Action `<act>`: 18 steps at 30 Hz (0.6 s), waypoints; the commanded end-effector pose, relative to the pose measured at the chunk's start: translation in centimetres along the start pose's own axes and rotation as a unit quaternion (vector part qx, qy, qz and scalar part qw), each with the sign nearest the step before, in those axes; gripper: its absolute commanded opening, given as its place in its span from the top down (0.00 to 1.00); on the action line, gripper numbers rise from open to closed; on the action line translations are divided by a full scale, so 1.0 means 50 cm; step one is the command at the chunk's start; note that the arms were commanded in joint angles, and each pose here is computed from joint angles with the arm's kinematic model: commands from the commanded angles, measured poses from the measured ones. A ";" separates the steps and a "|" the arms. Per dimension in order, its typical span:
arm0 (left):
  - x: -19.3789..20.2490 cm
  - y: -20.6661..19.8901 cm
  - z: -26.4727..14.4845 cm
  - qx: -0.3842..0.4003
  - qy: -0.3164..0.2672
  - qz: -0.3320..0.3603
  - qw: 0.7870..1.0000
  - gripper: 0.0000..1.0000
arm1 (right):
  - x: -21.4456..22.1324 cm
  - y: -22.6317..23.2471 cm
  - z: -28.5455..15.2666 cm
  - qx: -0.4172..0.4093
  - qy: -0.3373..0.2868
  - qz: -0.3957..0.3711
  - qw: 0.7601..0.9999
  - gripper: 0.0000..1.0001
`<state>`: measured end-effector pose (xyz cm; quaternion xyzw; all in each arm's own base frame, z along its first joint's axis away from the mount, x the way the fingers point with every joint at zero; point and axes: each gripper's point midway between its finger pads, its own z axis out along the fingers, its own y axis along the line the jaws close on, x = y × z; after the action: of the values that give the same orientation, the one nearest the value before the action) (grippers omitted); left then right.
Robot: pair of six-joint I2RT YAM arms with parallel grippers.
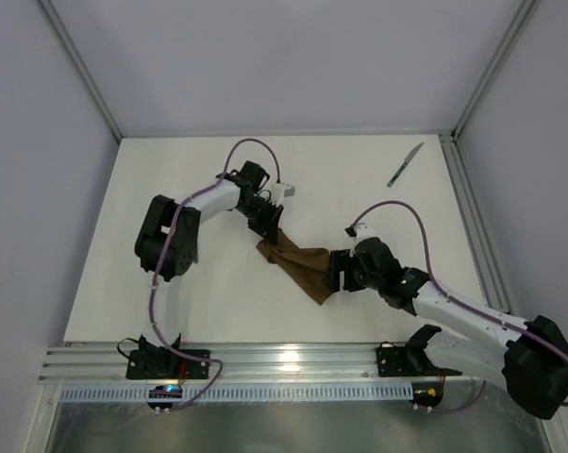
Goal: Fold the napkin into a case and place the utensils inside
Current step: Fold the 2/3-rectangle-folded napkin at the center of the board.
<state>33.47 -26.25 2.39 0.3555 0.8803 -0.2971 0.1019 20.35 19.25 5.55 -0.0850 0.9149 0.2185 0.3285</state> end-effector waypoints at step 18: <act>0.100 0.019 0.016 -0.030 0.075 -0.035 0.996 1.00 | -0.204 -0.001 0.093 -0.149 -0.018 0.086 0.985 0.34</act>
<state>32.94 -26.06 2.39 0.3482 0.8836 -0.2974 0.0977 28.67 19.54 5.58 -0.0253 0.9056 0.3295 0.2658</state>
